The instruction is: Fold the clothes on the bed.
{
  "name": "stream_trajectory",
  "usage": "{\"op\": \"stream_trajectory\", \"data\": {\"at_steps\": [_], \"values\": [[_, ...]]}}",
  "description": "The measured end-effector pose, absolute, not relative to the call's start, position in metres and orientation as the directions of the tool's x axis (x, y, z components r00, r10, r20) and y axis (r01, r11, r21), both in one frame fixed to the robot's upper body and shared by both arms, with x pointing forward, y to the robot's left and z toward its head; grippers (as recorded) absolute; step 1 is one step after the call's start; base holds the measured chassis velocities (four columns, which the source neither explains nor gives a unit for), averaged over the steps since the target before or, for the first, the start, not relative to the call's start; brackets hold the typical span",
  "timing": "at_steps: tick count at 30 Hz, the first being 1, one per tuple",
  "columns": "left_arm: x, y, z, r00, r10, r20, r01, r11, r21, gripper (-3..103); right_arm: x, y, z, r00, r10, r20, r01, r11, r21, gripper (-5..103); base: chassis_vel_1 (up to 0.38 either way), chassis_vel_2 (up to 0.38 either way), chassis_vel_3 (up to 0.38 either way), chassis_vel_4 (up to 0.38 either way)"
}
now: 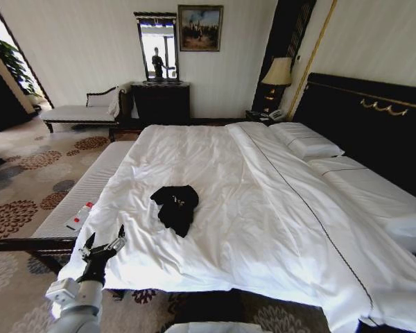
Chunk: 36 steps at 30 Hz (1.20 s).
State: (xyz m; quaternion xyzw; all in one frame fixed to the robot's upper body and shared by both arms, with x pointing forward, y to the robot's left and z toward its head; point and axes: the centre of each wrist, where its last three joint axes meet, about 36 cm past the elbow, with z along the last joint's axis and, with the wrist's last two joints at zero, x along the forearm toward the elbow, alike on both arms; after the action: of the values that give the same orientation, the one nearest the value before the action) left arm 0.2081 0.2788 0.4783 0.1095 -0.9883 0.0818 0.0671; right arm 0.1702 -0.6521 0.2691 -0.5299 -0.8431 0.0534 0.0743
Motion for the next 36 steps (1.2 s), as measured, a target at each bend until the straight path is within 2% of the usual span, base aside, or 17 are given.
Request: {"op": "stream_trajectory", "data": {"at_steps": [2,4,9,11,14,15,17,18,20,21,23,25,29,30,34,36], "values": [[0.208,0.279,0.478,-0.967,-0.207,0.151,-0.229,0.962,-0.147,100,0.17,-0.651,0.269,-0.428,0.901,0.069,0.885,0.434,-0.168,23,-0.036,-0.033,-0.053,-0.033],[0.208,0.279,0.478,-0.966,-0.207,0.152,-0.23,0.962,-0.148,100,0.17,-0.65,0.269,-0.43,0.9,0.069,0.885,0.435,-0.169,23,0.0,0.0,0.0,0.0],[0.207,0.278,0.478,-0.966,-0.208,0.152,-0.23,0.962,-0.149,100,0.169,-0.648,0.271,-0.434,0.898,0.065,0.883,0.439,-0.165,50,0.0,0.0,0.0,0.0],[0.207,0.278,0.478,-0.966,-0.207,0.152,-0.23,0.962,-0.149,100,0.168,-0.646,0.271,-0.435,0.898,0.064,0.884,0.439,-0.162,50,0.0,0.0,0.0,0.0],[0.208,0.278,0.477,-0.967,-0.206,0.153,-0.229,0.962,-0.149,100,0.168,-0.64,0.274,-0.446,0.893,0.055,0.881,0.449,-0.147,66,0.0,0.0,0.0,0.0],[0.208,0.278,0.477,-0.967,-0.206,0.153,-0.229,0.962,-0.149,100,0.168,-0.64,0.274,-0.446,0.893,0.055,0.881,0.449,-0.147,66,0.0,0.0,0.0,0.0],[0.208,0.278,0.477,-0.966,-0.206,0.153,-0.229,0.962,-0.15,100,0.169,-0.632,0.277,-0.464,0.885,0.044,0.874,0.465,-0.138,77,0.0,0.0,0.0,0.0],[0.208,0.278,0.477,-0.966,-0.206,0.153,-0.229,0.962,-0.15,100,0.17,-0.627,0.279,-0.475,0.879,0.038,0.87,0.475,-0.135,77,0.0,0.0,0.0,0.0],[0.208,0.278,0.477,-0.966,-0.206,0.154,-0.229,0.962,-0.149,100,0.173,-0.615,0.282,-0.497,0.867,0.026,0.859,0.496,-0.128,88,0.0,0.0,0.0,0.0],[0.208,0.278,0.477,-0.966,-0.206,0.154,-0.229,0.962,-0.149,100,0.173,-0.615,0.282,-0.497,0.867,0.026,0.859,0.496,-0.128,88,0.0,0.0,0.0,0.0],[0.207,0.278,0.477,-0.966,-0.206,0.155,-0.229,0.962,-0.148,100,0.177,-0.588,0.291,-0.556,0.831,-0.005,0.824,0.55,-0.133,97,0.0,0.0,0.0,0.0],[0.207,0.278,0.476,-0.966,-0.206,0.155,-0.229,0.962,-0.147,100,0.177,-0.578,0.293,-0.576,0.817,-0.011,0.811,0.57,-0.136,99,0.0,0.0,0.0,0.0],[0.207,0.276,0.476,-0.967,-0.202,0.156,-0.225,0.963,-0.149,100,0.18,-0.514,0.309,-0.693,0.72,-0.031,0.716,0.683,-0.147,100,0.0,0.0,0.0,0.0],[0.207,0.276,0.476,-0.967,-0.202,0.156,-0.225,0.963,-0.149,100,0.18,-0.514,0.309,-0.693,0.72,-0.031,0.716,0.683,-0.147,100,0.0,0.0,0.0,0.0],[0.207,0.275,0.477,-0.968,-0.199,0.156,-0.221,0.964,-0.146,100,0.187,-0.443,0.316,-0.809,0.588,-0.015,0.581,0.796,-0.17,100,0.0,0.0,0.0,0.0],[0.207,0.275,0.477,-0.968,-0.198,0.156,-0.221,0.965,-0.145,100,0.187,-0.429,0.317,-0.827,0.562,-0.012,0.556,0.813,-0.173,100,0.0,0.0,0.0,0.0]]}}
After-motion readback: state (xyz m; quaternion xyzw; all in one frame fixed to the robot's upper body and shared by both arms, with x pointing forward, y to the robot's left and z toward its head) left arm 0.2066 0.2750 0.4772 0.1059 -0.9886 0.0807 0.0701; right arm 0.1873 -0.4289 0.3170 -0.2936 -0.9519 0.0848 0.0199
